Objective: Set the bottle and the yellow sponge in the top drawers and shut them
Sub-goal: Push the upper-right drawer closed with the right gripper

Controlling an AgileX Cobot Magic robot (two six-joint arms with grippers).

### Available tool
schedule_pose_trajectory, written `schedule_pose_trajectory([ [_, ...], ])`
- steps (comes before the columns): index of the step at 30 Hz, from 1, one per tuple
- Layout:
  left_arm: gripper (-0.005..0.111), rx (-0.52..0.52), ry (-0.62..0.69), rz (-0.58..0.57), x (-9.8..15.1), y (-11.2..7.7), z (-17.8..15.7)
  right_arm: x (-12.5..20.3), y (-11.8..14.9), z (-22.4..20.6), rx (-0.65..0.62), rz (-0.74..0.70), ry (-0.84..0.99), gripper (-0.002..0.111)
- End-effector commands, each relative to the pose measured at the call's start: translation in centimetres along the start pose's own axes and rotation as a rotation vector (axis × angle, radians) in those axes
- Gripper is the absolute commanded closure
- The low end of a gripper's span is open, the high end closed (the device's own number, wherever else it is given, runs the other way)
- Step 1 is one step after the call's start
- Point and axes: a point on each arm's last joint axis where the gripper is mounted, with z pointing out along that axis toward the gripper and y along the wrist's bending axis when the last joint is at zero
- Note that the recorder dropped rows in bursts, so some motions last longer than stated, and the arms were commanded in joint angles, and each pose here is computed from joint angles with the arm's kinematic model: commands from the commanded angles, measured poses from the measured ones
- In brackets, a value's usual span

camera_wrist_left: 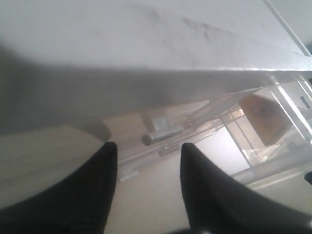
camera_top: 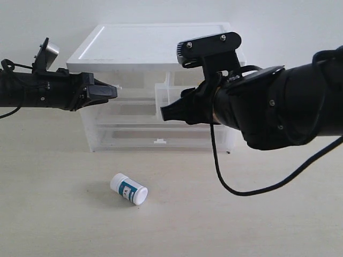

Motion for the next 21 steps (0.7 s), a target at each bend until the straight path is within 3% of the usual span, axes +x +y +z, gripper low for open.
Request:
schedule_pose_trajectory([
  [1,0.066,-0.026,-0.034,-0.008,-0.6,0.2,-0.1,-0.5,0.2,1.1,0.044,-0.021,-0.028,0.06],
  [13,0.066,-0.026,-0.034,-0.008,-0.6,0.2,-0.1,-1.4,-3.3,3.3,0.062,0.118,-0.023,0.06],
  [21,0.066,-0.026,-0.034,-0.008,-0.6,0.2,-0.1,-1.9,-3.7,3.5,0.05,0.181,-0.075,0.06],
])
